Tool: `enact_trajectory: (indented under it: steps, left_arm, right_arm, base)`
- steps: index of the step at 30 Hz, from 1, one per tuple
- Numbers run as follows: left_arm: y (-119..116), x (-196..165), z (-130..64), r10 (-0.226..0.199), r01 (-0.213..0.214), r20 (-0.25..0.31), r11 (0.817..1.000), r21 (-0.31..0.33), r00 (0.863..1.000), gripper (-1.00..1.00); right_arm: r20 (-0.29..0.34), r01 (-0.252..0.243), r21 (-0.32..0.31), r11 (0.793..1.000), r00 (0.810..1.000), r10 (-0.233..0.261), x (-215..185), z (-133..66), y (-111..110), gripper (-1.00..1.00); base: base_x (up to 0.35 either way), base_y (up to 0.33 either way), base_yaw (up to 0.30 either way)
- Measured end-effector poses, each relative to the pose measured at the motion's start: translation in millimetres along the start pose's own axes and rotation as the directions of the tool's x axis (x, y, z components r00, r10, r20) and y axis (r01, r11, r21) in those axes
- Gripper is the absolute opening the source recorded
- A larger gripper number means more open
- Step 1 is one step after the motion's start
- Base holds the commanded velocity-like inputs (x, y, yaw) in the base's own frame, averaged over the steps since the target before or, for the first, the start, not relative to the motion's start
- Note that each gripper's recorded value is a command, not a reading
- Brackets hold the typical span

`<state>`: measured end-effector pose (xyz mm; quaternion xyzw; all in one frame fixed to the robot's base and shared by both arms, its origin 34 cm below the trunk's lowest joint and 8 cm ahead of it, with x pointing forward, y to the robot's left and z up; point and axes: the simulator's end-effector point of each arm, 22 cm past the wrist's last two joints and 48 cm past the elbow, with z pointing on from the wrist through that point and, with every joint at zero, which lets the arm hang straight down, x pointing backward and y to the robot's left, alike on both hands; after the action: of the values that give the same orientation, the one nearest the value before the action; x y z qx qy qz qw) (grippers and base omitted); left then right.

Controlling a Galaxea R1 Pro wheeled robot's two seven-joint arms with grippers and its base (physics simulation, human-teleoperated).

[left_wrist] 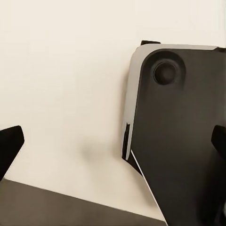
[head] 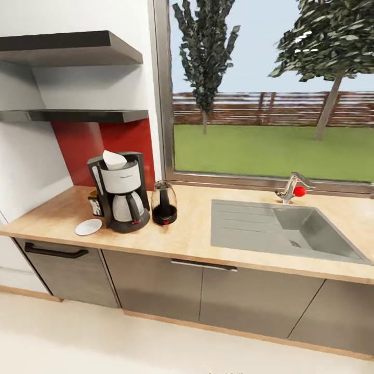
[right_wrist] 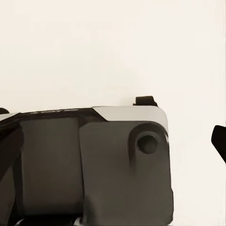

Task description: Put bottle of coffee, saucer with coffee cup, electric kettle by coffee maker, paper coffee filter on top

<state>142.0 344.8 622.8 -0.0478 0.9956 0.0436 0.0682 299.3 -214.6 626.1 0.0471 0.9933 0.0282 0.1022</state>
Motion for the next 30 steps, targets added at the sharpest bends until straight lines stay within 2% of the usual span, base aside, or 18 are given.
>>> enact_trajectory:
  steps: [3,8,30]
  left_arm:
    - [0.0,0.0,0.0,0.001,-0.001,0.000,1.000,0.000,1.000,1.00]
    - [0.1,0.0,0.0,-0.001,0.001,0.000,1.000,0.000,1.000,1.00]
    - [0.0,0.0,0.0,-0.001,0.001,0.000,1.000,0.000,1.000,1.00]
  right_arm:
    - [-0.002,0.036,0.003,0.999,0.999,-0.036,1.6,-0.1,-2.1,1.00]
    - [-0.010,0.019,0.010,1.000,1.000,-0.019,8.5,-0.4,-5.6,1.00]
    - [-0.012,0.017,0.016,1.000,1.000,-0.017,10.2,-0.5,-9.1,1.00]
  base:
    - [0.000,0.000,-0.294]
    - [0.000,0.000,-0.294]
    - [0.000,0.000,-0.294]
